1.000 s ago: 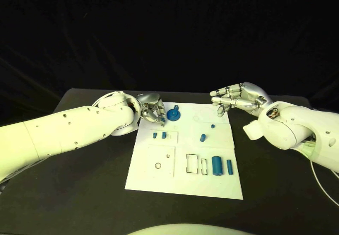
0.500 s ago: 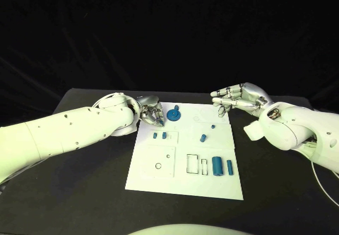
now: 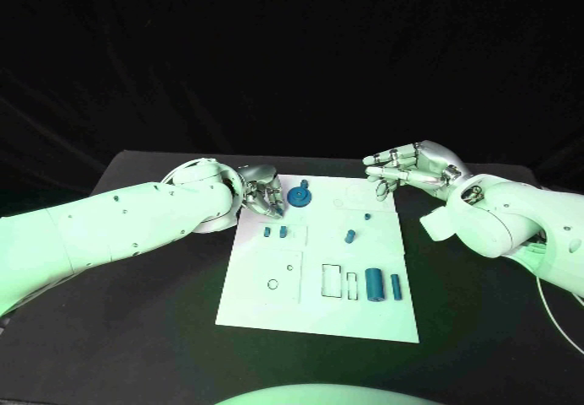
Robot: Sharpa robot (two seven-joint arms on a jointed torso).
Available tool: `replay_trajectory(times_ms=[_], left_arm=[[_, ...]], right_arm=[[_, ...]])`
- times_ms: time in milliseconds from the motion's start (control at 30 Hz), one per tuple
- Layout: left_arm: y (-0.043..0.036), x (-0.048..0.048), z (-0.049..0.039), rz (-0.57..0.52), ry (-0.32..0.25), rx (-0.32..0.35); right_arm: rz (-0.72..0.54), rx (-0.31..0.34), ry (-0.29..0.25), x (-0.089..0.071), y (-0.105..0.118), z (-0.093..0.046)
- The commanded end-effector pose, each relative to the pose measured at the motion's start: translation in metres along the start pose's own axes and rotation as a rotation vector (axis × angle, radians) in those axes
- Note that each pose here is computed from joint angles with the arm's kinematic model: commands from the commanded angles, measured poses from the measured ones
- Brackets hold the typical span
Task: Assemble the parts on the task board
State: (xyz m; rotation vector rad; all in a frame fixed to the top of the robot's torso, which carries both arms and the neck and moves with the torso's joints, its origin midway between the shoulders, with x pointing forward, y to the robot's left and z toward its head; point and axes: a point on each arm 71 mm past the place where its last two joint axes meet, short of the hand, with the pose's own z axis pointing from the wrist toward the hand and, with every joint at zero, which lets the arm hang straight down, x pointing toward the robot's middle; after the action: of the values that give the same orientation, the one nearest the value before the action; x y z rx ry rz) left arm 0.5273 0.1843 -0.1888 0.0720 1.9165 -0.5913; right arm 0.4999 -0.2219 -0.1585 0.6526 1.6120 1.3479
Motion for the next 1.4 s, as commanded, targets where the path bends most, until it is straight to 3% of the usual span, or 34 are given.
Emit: replay_trajectory(times_ms=[33,1400], left_arm=[[-0.0016,0.0036,0.0006,0.013,0.026,0.002],[-0.0005,0.0068,0.0023,0.021,0.047,-0.016]], right_arm=[[0.004,-0.01,0.019,0.0019,0.0006,0.0],[0.002,-0.009,0.018,0.0009,0.0,-0.0003]])
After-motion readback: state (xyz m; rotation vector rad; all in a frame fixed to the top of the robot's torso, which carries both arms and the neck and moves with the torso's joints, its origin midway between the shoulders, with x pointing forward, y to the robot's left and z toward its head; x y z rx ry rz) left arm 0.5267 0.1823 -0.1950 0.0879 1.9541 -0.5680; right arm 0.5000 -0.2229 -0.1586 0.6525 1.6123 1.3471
